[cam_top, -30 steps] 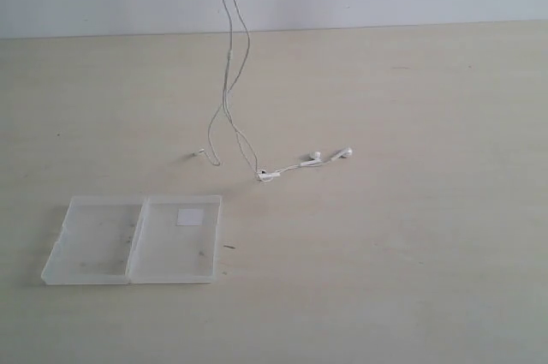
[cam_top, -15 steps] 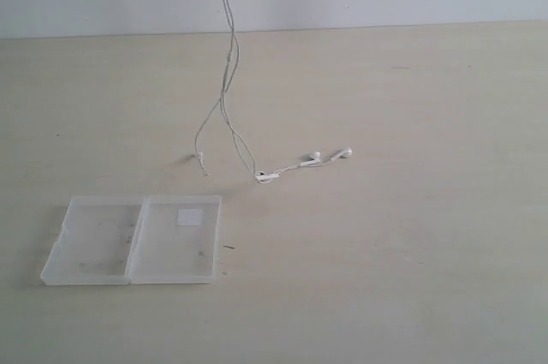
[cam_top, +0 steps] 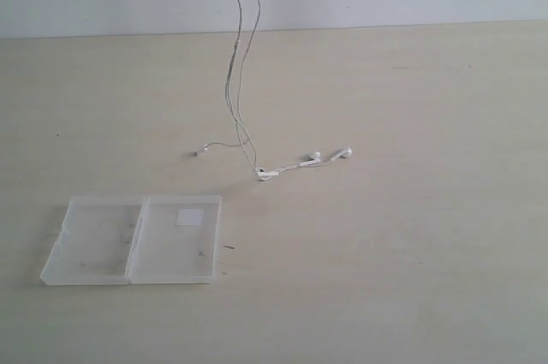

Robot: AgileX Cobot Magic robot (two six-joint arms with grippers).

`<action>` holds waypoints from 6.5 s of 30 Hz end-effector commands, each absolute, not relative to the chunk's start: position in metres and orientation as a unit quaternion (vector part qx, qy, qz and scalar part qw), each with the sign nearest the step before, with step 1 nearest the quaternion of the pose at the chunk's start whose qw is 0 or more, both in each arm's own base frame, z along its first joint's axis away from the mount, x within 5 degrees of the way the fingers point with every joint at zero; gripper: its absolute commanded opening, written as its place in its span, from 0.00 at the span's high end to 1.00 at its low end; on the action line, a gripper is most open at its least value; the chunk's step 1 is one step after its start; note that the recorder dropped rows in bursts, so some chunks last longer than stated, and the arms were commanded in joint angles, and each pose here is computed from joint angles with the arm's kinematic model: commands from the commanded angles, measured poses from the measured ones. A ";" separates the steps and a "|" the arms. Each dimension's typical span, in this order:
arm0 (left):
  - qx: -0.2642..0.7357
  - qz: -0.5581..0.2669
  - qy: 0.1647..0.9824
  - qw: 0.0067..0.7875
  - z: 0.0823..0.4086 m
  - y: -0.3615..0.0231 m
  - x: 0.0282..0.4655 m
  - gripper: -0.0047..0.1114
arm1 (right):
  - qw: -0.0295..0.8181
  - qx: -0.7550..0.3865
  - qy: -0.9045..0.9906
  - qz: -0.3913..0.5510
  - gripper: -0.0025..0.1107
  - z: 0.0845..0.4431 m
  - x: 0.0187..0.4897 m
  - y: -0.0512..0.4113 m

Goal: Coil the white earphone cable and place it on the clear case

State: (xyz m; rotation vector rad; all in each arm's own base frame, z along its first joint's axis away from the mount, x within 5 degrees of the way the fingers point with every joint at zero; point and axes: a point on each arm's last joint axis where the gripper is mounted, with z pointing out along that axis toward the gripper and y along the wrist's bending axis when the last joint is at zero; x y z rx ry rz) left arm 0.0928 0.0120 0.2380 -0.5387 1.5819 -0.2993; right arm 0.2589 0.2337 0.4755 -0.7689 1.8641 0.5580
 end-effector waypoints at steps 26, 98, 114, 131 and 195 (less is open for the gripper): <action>-0.083 -0.092 0.859 0.497 0.274 -0.001 0.179 0.96 | 0.523 -0.325 0.755 0.224 0.98 0.478 0.263 0.234; 0.261 -0.315 0.725 0.554 0.284 -0.056 0.283 0.42 | 0.522 -0.326 0.754 0.231 0.98 0.477 0.263 0.236; 0.311 -0.388 0.714 0.493 0.256 -0.103 0.309 0.33 | 0.525 -0.288 0.778 0.190 0.98 0.464 0.280 0.237; 0.280 -0.286 0.775 0.489 0.259 -0.136 0.321 0.32 | 0.492 -0.290 0.805 0.162 0.98 0.451 0.285 0.236; 0.296 -0.378 0.712 0.512 0.284 -0.107 0.296 0.35 | 0.488 -0.270 0.791 0.249 0.98 0.501 0.285 0.214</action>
